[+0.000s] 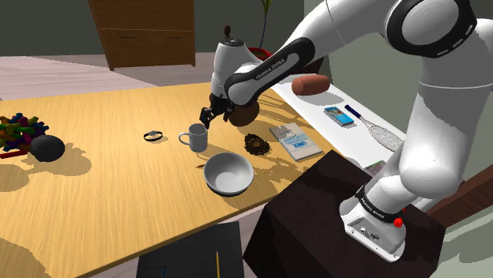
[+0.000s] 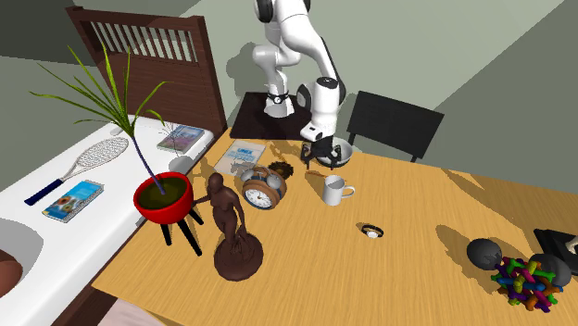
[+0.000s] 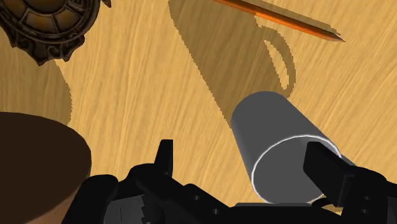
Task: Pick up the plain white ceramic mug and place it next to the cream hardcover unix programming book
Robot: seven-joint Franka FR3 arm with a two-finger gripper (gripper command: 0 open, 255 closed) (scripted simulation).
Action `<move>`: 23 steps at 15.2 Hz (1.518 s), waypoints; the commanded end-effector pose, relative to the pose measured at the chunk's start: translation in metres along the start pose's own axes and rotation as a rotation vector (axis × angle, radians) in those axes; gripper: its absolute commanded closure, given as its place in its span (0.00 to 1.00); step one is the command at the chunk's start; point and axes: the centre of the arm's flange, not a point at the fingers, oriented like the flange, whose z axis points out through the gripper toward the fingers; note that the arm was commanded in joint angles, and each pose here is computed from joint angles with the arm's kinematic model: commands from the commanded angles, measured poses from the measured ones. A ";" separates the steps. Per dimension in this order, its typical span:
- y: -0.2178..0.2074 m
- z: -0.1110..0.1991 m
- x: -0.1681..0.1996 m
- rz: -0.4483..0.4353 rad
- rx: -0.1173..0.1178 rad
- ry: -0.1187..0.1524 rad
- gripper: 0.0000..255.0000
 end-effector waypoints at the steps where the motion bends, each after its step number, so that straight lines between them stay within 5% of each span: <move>1: -0.012 0.016 0.017 0.003 0.006 0.018 0.00; 10: -0.022 0.065 0.031 0.005 0.011 0.031 0.00; 18: -0.022 0.068 0.031 0.005 0.011 0.031 0.00; 19: -0.022 0.068 0.031 0.005 0.011 0.031 1.00; 23: -0.022 0.068 0.031 0.005 0.011 0.031 1.00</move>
